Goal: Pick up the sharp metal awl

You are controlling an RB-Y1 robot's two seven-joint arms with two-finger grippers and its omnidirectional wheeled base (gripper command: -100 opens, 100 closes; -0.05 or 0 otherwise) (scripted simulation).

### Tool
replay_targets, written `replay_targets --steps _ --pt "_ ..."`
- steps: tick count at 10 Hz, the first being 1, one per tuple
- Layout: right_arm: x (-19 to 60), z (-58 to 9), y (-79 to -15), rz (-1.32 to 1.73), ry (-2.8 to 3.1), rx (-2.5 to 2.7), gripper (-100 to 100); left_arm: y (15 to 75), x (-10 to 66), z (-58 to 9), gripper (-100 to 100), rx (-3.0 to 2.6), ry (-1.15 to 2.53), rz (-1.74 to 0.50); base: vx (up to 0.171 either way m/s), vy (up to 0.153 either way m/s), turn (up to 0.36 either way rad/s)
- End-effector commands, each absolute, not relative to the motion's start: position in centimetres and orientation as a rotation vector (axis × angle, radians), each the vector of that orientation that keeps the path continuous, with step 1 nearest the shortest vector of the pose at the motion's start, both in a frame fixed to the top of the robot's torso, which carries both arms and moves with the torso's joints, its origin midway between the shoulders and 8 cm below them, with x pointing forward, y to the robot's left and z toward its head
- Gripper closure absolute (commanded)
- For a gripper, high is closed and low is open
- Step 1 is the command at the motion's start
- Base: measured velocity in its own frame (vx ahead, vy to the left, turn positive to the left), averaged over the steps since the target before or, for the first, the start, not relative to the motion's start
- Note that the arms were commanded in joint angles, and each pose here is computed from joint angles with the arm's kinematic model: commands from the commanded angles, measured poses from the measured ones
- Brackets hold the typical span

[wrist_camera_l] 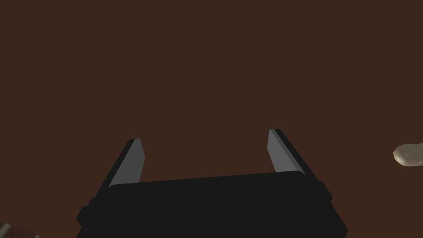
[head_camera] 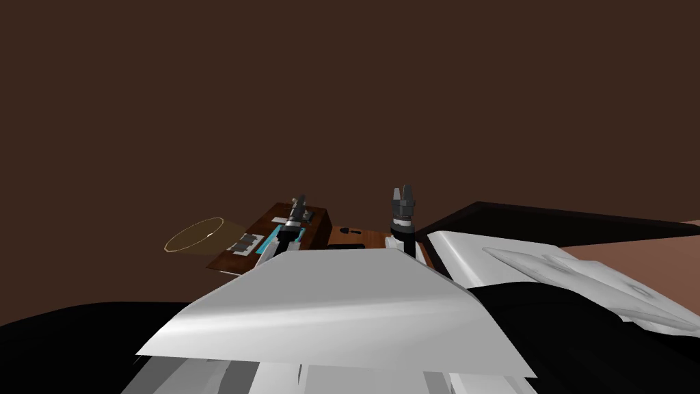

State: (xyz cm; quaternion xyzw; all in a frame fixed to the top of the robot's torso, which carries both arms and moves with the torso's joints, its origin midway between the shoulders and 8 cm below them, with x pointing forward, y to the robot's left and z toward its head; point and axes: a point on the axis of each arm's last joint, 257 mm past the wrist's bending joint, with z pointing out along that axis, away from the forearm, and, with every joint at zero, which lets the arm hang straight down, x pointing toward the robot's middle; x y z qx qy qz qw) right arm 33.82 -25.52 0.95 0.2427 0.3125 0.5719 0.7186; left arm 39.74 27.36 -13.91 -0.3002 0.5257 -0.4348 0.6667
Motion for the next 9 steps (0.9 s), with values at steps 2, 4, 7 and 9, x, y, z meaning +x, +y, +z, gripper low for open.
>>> replay_targets --steps 2,4,7,9 --pt "33.8 1.0 -25.5 1.265 0.691 0.537 0 28.9 40.0 -19.8 -100 -0.713 1.335 -0.853 -0.02 0.038 -0.053" --pt "33.8 0.9 -25.5 1.265 0.691 0.537 0 29.3 39.9 -22.4 -100 -0.713 1.399 -0.792 -0.008 0.024 -0.023" --pt "33.8 0.9 -25.5 1.265 0.691 0.537 0 30.4 39.4 -27.0 -100 -0.729 1.506 -0.687 0.0 0.014 -0.03" --pt "33.8 0.9 -25.5 1.265 0.691 0.537 0 31.1 38.9 -29.7 -100 -0.733 1.571 -0.622 0.005 0.014 -0.027"
